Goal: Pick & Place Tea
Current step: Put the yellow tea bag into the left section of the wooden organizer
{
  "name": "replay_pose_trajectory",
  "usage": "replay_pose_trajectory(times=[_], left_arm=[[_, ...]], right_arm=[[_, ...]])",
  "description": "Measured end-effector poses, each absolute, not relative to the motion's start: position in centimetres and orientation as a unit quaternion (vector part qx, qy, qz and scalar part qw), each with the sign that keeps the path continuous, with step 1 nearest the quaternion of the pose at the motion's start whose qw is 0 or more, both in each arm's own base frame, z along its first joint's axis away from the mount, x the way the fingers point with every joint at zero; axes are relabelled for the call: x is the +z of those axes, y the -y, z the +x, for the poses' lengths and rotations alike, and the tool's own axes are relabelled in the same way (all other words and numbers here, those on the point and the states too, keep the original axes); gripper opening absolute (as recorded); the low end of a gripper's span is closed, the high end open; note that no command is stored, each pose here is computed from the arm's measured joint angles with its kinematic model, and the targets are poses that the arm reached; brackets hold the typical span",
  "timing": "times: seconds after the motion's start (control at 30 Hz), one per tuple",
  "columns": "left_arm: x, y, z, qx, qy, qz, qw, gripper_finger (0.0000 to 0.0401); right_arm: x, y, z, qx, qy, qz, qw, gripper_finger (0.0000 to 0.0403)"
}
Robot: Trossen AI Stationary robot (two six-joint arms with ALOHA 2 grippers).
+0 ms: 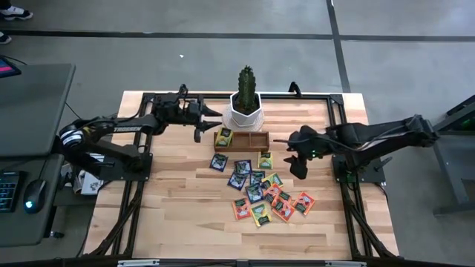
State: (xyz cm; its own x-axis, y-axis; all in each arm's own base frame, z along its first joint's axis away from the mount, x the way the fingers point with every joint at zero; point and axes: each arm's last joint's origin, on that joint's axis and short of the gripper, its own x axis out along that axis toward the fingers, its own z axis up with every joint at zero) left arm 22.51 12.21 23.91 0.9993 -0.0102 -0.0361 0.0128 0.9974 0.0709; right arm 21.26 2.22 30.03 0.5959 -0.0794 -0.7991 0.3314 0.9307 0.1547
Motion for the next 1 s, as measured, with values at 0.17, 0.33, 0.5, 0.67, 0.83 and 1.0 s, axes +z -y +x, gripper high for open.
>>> replay_pose_trajectory(times=[0.17, 0.33, 0.5, 0.67, 0.83, 1.0], left_arm=[[25.1, -10.7, 23.4, -0.040, -0.052, 0.047, 0.997, 0.0152], [25.1, -8.3, 24.3, -0.068, -0.079, 0.037, 0.994, 0.0152], [24.4, -5.1, 25.1, -0.088, -0.120, 0.033, 0.988, 0.0152], [24.2, -1.9, 25.6, -0.094, -0.134, 0.035, 0.986, 0.0152], [24.2, 0.9, 25.8, -0.079, -0.139, 0.034, 0.986, 0.0152], [23.7, 3.7, 25.9, -0.068, -0.149, 0.009, 0.986, 0.0152]], right_arm=[[29.1, -2.4, 21.6, -0.103, -0.474, 0.143, 0.863, 0.0197], [28.9, -2.6, 21.7, -0.078, -0.484, 0.142, 0.860, 0.0197], [28.9, -3.4, 21.6, -0.049, -0.489, 0.134, 0.860, 0.0197], [27.6, -4.7, 21.7, -0.012, -0.477, 0.141, 0.867, 0.0197], [24.2, -6.5, 21.7, 0.034, -0.455, 0.186, 0.870, 0.0197], [21.6, -8.2, 21.5, 0.073, -0.407, 0.223, 0.883, 0.0197]])
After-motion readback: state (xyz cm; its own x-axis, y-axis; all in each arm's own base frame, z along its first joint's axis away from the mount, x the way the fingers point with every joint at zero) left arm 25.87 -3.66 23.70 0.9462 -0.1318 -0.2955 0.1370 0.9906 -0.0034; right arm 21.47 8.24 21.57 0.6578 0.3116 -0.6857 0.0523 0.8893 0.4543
